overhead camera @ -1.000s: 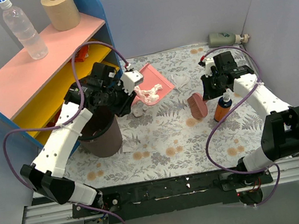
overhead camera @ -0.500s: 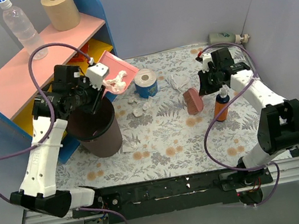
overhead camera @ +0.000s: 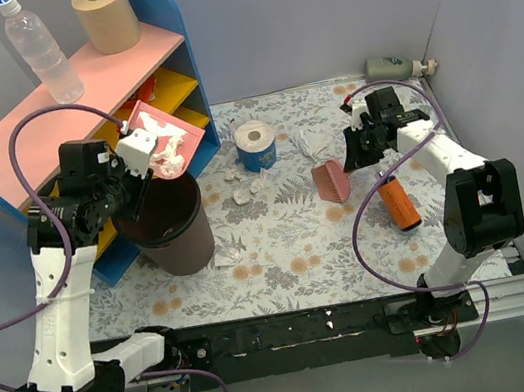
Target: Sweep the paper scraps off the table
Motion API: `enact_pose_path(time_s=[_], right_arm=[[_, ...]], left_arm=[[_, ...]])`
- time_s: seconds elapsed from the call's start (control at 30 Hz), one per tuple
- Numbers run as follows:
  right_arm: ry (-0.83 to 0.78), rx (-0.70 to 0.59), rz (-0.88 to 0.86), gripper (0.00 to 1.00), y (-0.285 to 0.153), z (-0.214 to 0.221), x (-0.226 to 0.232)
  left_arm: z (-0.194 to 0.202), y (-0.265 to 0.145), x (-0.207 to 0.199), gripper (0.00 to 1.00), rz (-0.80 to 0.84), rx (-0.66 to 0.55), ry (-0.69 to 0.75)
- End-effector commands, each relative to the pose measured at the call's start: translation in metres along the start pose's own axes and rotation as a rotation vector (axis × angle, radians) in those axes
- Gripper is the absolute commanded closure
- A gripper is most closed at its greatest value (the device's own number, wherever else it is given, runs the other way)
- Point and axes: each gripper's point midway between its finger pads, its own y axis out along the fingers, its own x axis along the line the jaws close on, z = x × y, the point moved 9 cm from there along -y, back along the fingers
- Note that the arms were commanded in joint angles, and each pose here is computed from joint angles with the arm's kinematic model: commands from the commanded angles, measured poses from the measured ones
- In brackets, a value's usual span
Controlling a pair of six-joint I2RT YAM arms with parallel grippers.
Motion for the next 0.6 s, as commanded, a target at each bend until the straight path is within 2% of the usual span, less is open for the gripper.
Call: enact_pose_path(time_s=[0.0, 0.27, 0.57], right_arm=[[0.048, 0.132, -0.012, 0.99, 0.008, 0.025, 0.003], [0.029, 0.127, -0.016, 0.99, 0.01, 0.023, 0.008], [0.002, 0.075, -0.019, 0.99, -0.001, 0.011, 0.012]], left_arm=[[0.016, -0.02, 0.003, 1.0, -0.079, 0.023, 0.01], [0.03, -0.031, 0.001, 1.0, -0.113, 0.048, 0.008], [0.051, -0.048, 0.006, 1.0, -0.259, 0.084, 0.021]])
